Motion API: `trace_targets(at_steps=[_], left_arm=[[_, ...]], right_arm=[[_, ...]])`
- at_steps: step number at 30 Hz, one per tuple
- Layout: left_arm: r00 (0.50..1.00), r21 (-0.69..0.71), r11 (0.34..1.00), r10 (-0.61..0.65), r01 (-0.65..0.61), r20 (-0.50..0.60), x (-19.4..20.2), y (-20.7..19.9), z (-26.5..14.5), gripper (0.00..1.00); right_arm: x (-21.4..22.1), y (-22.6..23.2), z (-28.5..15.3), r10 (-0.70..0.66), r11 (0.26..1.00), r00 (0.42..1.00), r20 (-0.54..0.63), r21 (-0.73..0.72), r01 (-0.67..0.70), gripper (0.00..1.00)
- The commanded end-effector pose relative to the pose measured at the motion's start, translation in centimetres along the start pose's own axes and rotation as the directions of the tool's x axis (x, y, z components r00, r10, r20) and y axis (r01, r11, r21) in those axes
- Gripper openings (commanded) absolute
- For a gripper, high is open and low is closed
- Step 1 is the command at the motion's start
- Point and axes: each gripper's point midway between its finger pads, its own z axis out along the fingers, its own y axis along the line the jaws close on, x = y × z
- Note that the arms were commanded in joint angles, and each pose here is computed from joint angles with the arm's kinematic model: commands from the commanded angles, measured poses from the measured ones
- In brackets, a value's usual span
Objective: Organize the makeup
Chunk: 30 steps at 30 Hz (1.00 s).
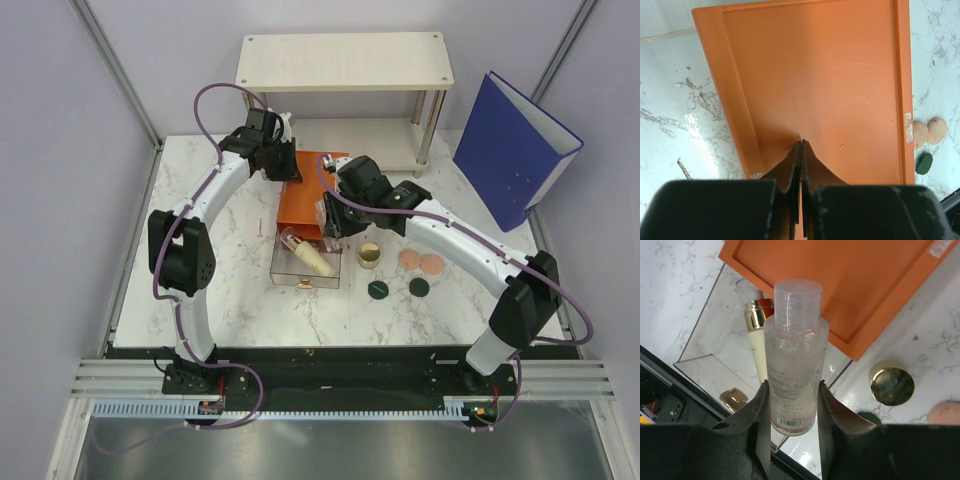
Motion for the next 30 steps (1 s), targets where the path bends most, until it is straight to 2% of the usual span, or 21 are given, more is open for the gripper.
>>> trace_targets(at_steps=[1, 7, 12, 14, 15, 17, 18, 20, 21, 24, 30], left_arm=[[0.971, -0.179, 0.983, -0.007, -0.037, -0.237, 7.0, 5.4, 1.7, 0.02], [0.971, -0.185, 0.982, -0.003, -0.042, -0.239, 7.1, 5.5, 1.6, 0.02], [0.971, -0.182, 0.983, -0.005, -0.039, -0.237, 7.0, 5.5, 1.7, 0.02], [0.971, -0.181, 0.983, -0.006, -0.038, -0.239, 7.0, 5.5, 1.8, 0.02], [0.972, -0.18, 0.983, -0.005, -0.039, -0.236, 6.9, 5.4, 1.8, 0.02], [0.971, -0.18, 0.983, -0.007, -0.038, -0.24, 7.0, 5.5, 1.9, 0.02], [0.971, -0.181, 0.983, -0.006, -0.038, -0.24, 7.0, 5.5, 1.9, 0.02], [0.971, -0.18, 0.983, -0.005, -0.04, -0.239, 7.0, 5.4, 1.9, 0.02], [0.97, -0.183, 0.982, -0.008, -0.037, -0.241, 7.1, 5.5, 1.9, 0.02], [0.97, -0.185, 0.982, -0.009, -0.037, -0.244, 7.1, 5.6, 2.0, 0.02], [0.969, -0.187, 0.982, -0.009, -0.039, -0.246, 7.1, 5.7, 2.3, 0.02]], right_arm=[[-3.2, 3.3, 0.0, -0.059, 0.993, 0.995, 0.087, -0.095, 0.067, 0.0], [-1.4, 3.7, 1.1, -0.075, 0.992, 0.996, 0.039, -0.098, 0.078, 0.02], [-0.5, 2.1, 1.2, -0.072, 0.997, 0.997, 0.033, -0.024, 0.073, 0.04], [-0.3, 1.8, 1.2, -0.075, 0.997, 0.997, 0.028, -0.007, 0.075, 0.09], [-0.4, 1.5, 1.2, -0.072, 0.997, 0.997, 0.031, 0.008, 0.072, 0.15], [-0.1, 1.5, 1.2, -0.079, 0.997, 0.997, 0.02, 0.01, 0.079, 0.2], [-0.1, 1.1, 1.3, -0.08, 0.996, 0.997, 0.02, 0.031, 0.08, 0.28], [-0.1, 1.1, 1.3, -0.081, 0.996, 0.996, 0.02, 0.032, 0.081, 0.37], [0.0, 1.2, 1.3, -0.083, 0.996, 0.996, 0.02, 0.035, 0.083, 0.46], [-0.2, 1.3, 1.0, -0.092, 0.995, 0.995, 0.027, 0.033, 0.091, 0.59], [-0.5, 1.6, 0.7, -0.105, 0.994, 0.994, 0.035, 0.026, 0.104, 0.7]])
